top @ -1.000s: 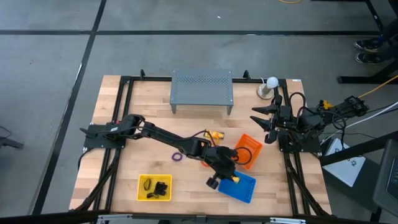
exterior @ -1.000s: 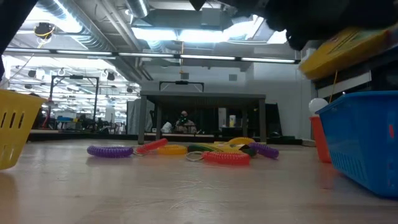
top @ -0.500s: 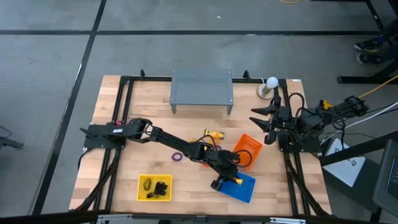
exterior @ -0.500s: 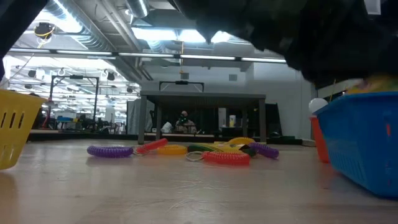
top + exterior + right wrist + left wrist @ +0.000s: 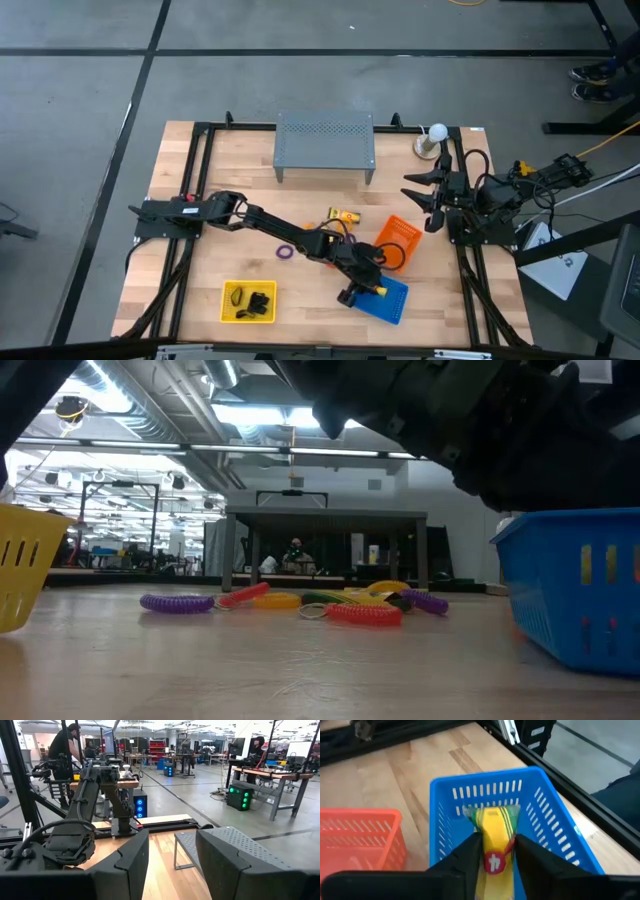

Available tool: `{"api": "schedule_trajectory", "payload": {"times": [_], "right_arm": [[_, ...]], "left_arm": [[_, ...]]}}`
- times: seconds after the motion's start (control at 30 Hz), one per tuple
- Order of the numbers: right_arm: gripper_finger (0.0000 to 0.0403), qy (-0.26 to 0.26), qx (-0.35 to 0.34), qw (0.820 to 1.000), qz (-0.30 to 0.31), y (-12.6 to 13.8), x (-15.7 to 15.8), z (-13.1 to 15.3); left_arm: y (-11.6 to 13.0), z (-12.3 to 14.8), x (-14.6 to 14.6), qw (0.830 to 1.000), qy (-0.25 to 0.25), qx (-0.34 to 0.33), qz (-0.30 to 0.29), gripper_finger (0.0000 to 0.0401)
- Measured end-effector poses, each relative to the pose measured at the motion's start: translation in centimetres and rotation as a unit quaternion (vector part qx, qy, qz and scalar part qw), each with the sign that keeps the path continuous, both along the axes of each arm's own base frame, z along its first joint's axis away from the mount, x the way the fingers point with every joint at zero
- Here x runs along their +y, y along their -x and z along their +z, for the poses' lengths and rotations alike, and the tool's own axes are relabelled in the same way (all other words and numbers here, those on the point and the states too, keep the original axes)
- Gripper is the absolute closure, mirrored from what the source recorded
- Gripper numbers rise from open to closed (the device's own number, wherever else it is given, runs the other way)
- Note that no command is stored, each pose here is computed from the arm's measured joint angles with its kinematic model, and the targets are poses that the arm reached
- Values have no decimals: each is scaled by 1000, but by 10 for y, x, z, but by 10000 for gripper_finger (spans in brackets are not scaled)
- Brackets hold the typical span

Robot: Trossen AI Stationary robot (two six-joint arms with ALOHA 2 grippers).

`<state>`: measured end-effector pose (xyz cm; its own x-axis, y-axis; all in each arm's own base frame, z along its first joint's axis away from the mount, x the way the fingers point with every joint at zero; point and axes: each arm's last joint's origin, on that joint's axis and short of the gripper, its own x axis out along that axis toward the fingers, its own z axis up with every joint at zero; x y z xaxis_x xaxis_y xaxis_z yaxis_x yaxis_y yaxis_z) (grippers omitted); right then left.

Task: Pick & Place Office Desk Supplies
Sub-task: Put the crayon into the blue basket

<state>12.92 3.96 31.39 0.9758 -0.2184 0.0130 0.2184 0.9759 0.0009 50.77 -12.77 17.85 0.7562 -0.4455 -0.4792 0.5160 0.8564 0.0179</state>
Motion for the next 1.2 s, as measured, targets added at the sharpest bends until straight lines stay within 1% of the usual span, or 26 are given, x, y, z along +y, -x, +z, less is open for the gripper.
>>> {"api": "schedule_trajectory", "payload": {"times": [0.17,0.27,0.33,0.47,0.53,0.57,0.6,0.67,0.7,0.73,0.8,0.83,0.9,0.93,1.0,1.13,1.2], "right_arm": [[238,-2,-5,1000,0,0,0,1],[238,-2,-4,1000,0,0,0,1],[238,-1,-7,1000,1,0,0,1],[238,16,-36,999,7,4,-1,12],[238,9,-58,998,31,9,0,23],[238,15,-61,997,41,11,0,28],[238,21,-57,997,52,13,1,31],[238,39,-25,997,66,18,1,35],[238,38,-2,997,73,22,0,37],[238,23,26,996,79,27,-1,38],[238,-19,76,993,87,38,-5,33],[238,-25,85,992,88,42,-6,31],[238,-27,77,992,95,49,-9,23],[238,-31,70,991,109,56,-12,18],[238,-46,29,989,137,69,-18,10],[238,-35,-44,983,176,87,-27,-16],[238,-30,-62,982,179,91,-29,-28]], "left_arm": [[0,-1,0,1000,-1,4,0,233],[0,-1,0,1000,-1,5,0,216],[2,4,0,1000,-3,3,-2,211],[7,32,4,1000,-15,-27,-6,213],[13,51,10,999,-19,-31,-2,216],[16,58,13,999,-19,-30,1,217],[18,65,18,999,-20,-28,5,219],[25,76,26,1000,-28,-10,10,222],[28,80,30,999,-30,-2,13,223],[31,83,34,999,-33,8,17,224],[36,85,40,998,-36,35,23,225],[39,85,42,998,-40,50,26,225],[43,81,47,995,-53,82,38,225],[44,79,50,992,-61,97,43,225],[47,74,52,989,-67,120,45,224],[45,70,53,991,-59,111,52,224],[46,66,54,990,-55,116,57,223]]}}
